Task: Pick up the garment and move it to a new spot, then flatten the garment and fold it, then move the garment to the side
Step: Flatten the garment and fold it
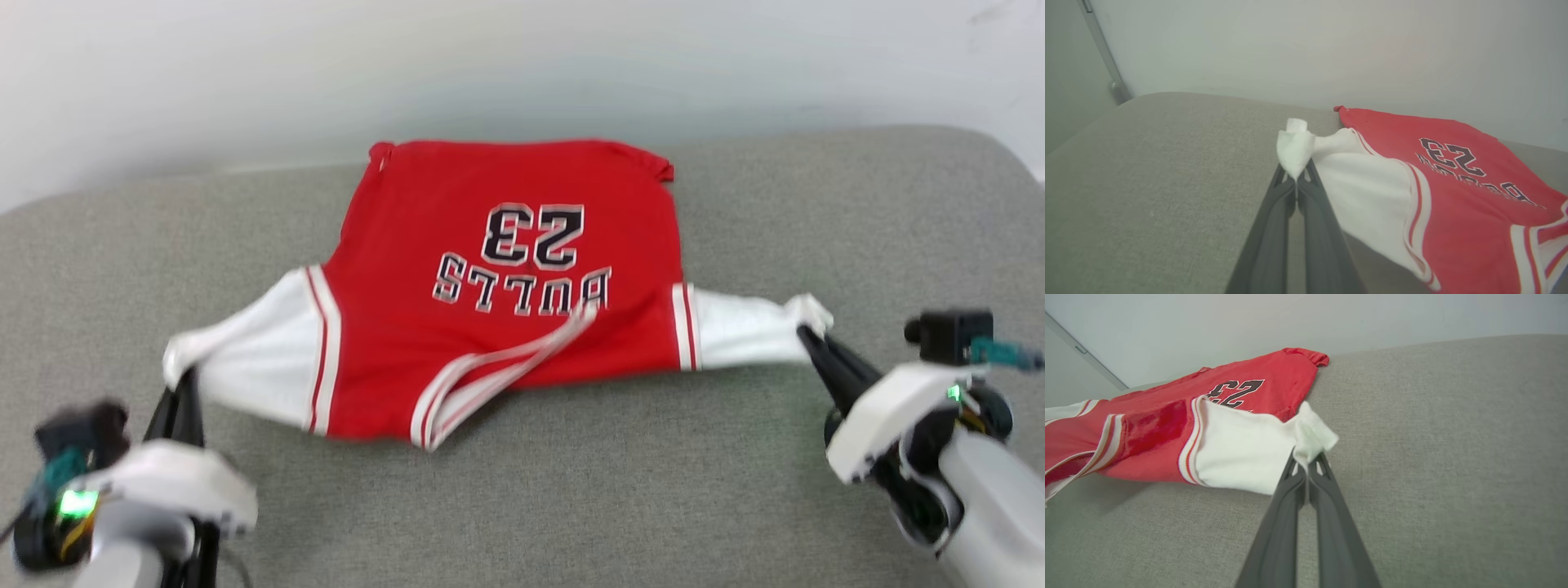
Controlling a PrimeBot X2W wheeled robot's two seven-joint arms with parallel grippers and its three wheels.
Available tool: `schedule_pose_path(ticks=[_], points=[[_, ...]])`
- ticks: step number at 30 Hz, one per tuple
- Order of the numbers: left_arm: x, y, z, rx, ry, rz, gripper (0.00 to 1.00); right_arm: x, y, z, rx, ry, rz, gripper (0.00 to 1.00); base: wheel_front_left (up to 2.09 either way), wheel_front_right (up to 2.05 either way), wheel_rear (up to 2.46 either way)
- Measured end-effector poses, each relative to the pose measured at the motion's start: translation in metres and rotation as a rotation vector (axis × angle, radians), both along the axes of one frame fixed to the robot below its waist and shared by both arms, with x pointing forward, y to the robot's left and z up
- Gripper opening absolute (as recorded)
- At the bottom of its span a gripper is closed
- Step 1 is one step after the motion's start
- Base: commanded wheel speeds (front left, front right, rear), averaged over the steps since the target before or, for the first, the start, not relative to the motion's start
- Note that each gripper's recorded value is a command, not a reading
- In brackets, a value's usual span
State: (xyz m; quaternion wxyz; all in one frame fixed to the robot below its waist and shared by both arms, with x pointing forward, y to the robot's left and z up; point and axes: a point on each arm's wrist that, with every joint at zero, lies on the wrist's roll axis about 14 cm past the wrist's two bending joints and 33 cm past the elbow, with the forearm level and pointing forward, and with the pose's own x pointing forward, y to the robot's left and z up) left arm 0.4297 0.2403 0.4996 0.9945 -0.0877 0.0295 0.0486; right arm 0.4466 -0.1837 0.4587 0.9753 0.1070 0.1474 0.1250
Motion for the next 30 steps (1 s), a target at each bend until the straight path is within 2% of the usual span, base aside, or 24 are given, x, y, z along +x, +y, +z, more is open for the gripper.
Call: schedule_pose_path(ticks=[9, 16, 17, 18, 19, 20, 25, 30], points=[[-0.088, 0.004, -0.028, -0.005, 0.153, 0.064, 0.00, -0.069, -0.021, -0.031, 0.037, 0.065, -0.074, 0.00, 0.00, 0.00, 0.00], [-0.124, -0.002, -0.042, -0.015, 0.236, 0.075, 0.00, -0.111, -0.021, -0.063, 0.038, 0.169, -0.103, 0.00, 0.00, 0.00, 0.00], [-0.127, -0.003, -0.043, -0.012, 0.241, 0.077, 0.00, -0.114, -0.019, -0.065, 0.045, 0.181, -0.104, 0.07, 0.00, 0.00, 0.00], [-0.129, -0.005, -0.045, -0.014, 0.247, 0.074, 0.00, -0.118, -0.016, -0.068, 0.044, 0.196, -0.103, 0.35, 0.00, 0.00, 0.00], [-0.130, -0.007, -0.046, -0.012, 0.250, 0.072, 0.00, -0.119, -0.015, -0.069, 0.046, 0.201, -0.104, 0.81, 0.00, 0.00, 0.00], [-0.129, -0.010, -0.045, -0.016, 0.247, 0.065, 0.00, -0.116, -0.015, -0.066, 0.045, 0.188, -0.107, 1.00, 0.00, 0.00, 0.00], [-0.115, -0.022, -0.032, -0.010, 0.192, 0.036, 0.00, -0.081, -0.019, -0.030, 0.060, 0.071, -0.137, 1.00, 0.00, 0.00, 0.00], [-0.099, -0.027, -0.014, -0.001, 0.121, 0.025, 0.00, -0.025, -0.031, 0.007, 0.096, 0.000, -0.179, 1.00, 0.00, 0.00, 0.00]])
